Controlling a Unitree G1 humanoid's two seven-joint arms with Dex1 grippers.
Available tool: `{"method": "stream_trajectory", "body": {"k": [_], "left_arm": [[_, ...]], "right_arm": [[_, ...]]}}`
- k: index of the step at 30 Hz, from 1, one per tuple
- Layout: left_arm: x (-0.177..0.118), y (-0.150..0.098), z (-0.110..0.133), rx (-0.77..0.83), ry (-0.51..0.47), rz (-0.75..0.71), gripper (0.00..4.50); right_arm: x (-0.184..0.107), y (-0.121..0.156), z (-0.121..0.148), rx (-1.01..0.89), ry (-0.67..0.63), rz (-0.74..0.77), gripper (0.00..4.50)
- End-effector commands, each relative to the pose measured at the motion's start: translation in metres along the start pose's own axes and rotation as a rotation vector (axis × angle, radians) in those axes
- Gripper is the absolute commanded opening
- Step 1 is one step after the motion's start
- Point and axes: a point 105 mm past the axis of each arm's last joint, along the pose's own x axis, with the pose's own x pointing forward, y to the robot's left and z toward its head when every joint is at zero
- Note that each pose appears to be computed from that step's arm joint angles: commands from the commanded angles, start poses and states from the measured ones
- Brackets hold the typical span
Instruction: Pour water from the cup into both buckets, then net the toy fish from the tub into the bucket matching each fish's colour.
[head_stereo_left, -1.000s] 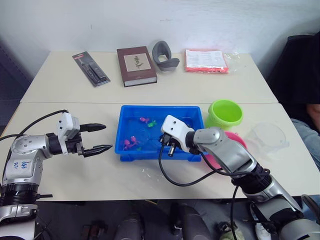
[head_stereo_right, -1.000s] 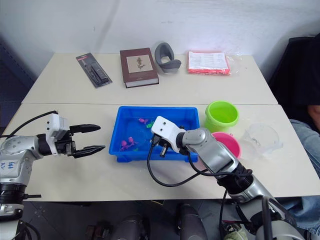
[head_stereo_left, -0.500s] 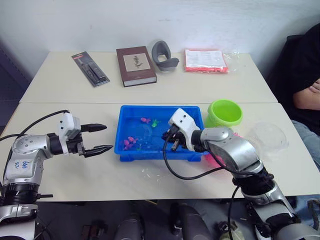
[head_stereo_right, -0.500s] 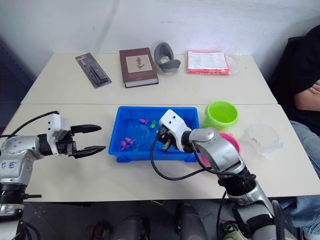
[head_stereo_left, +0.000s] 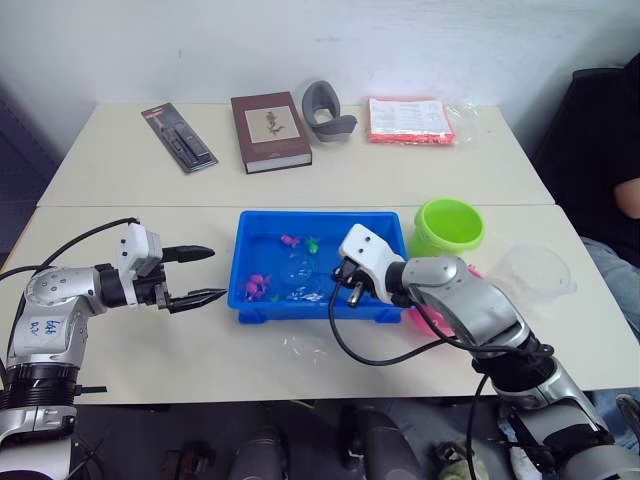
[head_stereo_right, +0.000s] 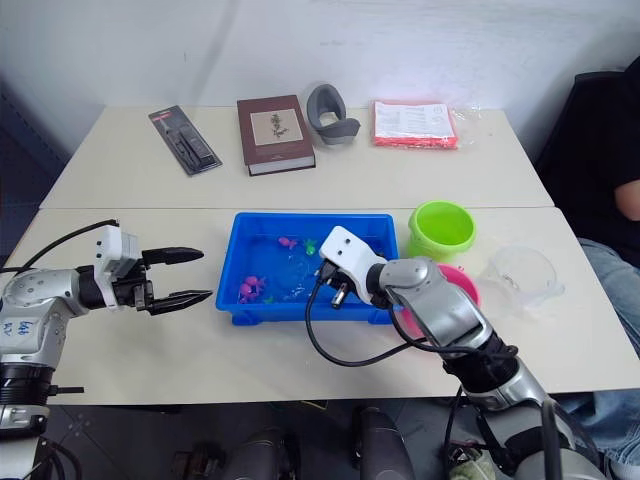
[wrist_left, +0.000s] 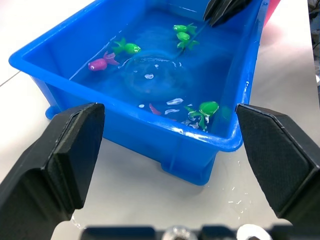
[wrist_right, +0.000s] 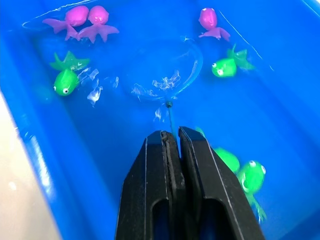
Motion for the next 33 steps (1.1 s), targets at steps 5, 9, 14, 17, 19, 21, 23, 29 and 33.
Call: {"method": "stream_trajectory", "body": {"k": [5, 9, 14, 17, 19, 21, 23, 29, 33], "left_arm": [[-0.002, -0.001, 0.003, 0.040, 0.020, -0.016, 4.49], [-0.002, -0.003, 0.002, 0.039, 0.025, -0.020, 4.49], [-0.003, -0.003, 0.001, 0.038, 0.025, -0.018, 4.49], [-0.003, -0.004, 0.001, 0.037, 0.023, -0.019, 4.49], [-0.003, -0.004, 0.001, 0.036, 0.023, -0.020, 4.49], [-0.003, -0.004, 0.001, 0.036, 0.024, -0.022, 4.49], [-0.003, -0.005, 0.001, 0.036, 0.026, -0.024, 4.49], [-0.003, -0.007, -0.002, 0.035, 0.033, -0.031, 4.49], [-0.003, -0.006, -0.002, 0.038, 0.037, -0.033, 4.49]], "right_arm": [[0.012, 0.008, 0.029, -0.053, -0.091, 0.031, 0.00], [0.015, 0.008, 0.031, -0.038, -0.106, 0.039, 0.00], [0.013, 0.009, 0.030, -0.061, -0.087, 0.050, 0.00], [0.014, 0.005, 0.022, -0.120, -0.027, 0.028, 0.00], [0.016, 0.009, 0.026, -0.068, -0.055, 0.053, 0.00], [0.018, 0.012, 0.027, -0.066, -0.054, 0.070, 0.00], [0.018, 0.015, 0.029, -0.052, -0.063, 0.088, 0.00], [0.014, 0.025, 0.043, 0.016, -0.121, 0.151, 0.00], [0.009, 0.024, 0.050, 0.064, -0.154, 0.159, 0.00]]}}
